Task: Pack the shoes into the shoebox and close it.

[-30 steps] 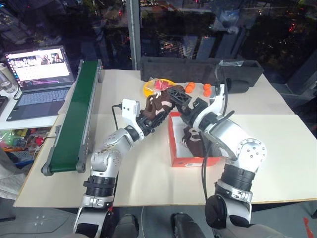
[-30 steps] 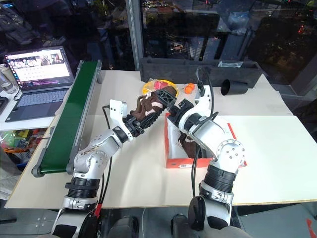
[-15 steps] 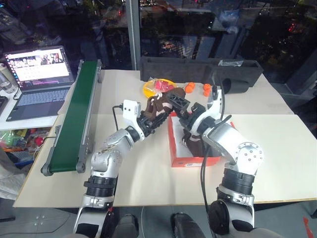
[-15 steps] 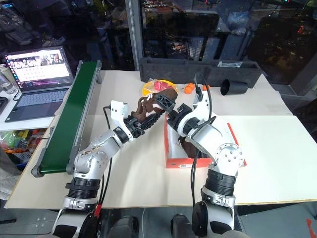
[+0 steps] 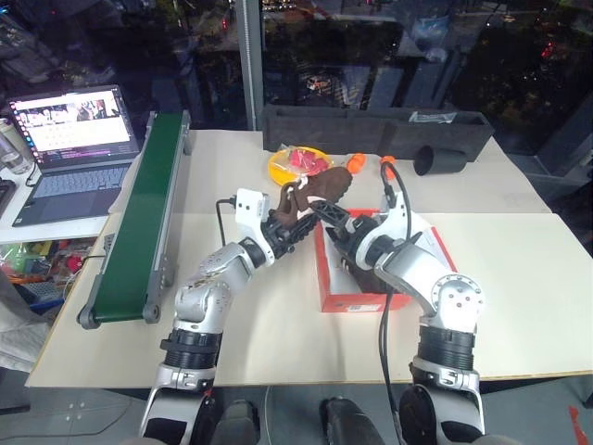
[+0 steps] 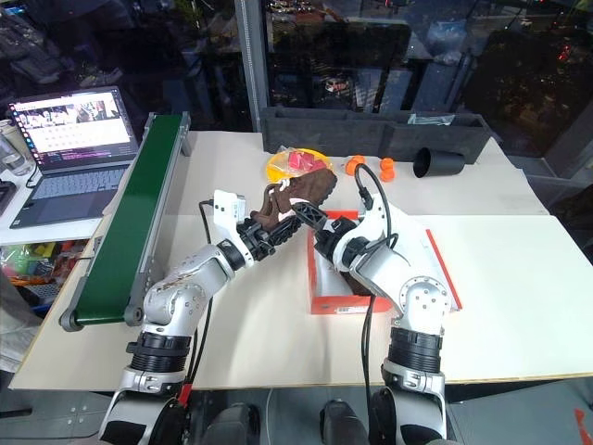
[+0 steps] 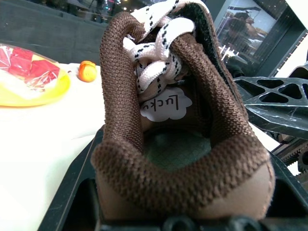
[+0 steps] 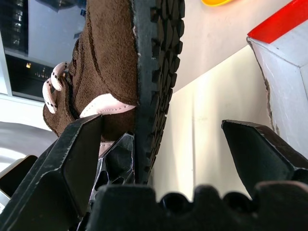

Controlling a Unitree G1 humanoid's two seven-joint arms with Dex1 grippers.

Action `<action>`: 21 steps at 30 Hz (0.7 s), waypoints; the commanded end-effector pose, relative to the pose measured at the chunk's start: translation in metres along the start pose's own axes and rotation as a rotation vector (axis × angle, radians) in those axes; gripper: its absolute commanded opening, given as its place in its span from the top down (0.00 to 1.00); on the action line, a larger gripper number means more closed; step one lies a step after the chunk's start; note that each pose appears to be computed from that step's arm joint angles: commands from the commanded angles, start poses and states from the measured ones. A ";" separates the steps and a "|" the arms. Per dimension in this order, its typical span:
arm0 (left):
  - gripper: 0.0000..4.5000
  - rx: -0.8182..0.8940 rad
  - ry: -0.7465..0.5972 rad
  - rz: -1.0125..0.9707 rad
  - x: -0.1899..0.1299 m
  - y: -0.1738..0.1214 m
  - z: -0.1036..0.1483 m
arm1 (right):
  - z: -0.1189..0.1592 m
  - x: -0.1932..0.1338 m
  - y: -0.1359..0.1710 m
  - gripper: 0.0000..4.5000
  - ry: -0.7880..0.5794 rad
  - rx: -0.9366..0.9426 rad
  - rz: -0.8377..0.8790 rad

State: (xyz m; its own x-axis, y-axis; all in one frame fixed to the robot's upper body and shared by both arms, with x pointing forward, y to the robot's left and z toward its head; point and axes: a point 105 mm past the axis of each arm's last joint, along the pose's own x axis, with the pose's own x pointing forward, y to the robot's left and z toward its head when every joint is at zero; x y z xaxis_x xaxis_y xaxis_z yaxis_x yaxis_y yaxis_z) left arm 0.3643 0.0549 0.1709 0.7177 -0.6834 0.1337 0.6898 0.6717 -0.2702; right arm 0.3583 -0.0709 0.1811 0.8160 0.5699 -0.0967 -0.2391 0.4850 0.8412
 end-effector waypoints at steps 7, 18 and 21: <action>0.42 0.066 -0.066 -0.096 0.003 -0.023 0.022 | 0.017 -0.002 0.012 0.66 -0.083 0.008 0.031; 0.42 0.156 -0.052 -0.067 0.004 -0.018 0.020 | 0.025 -0.004 0.033 0.91 -0.144 -0.042 0.103; 0.22 0.238 -0.023 -0.076 0.004 -0.019 0.014 | 0.041 -0.007 0.034 0.92 -0.238 -0.056 0.086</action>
State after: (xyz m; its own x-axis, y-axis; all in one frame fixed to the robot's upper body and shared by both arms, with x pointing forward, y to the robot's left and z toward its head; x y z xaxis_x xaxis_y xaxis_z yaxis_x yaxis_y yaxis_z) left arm 0.3654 0.0568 0.1741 0.7233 -0.6789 0.1264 0.6905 0.7088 -0.1443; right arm 0.3621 -0.0677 0.1980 0.8395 0.5430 -0.0194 -0.2876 0.4745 0.8319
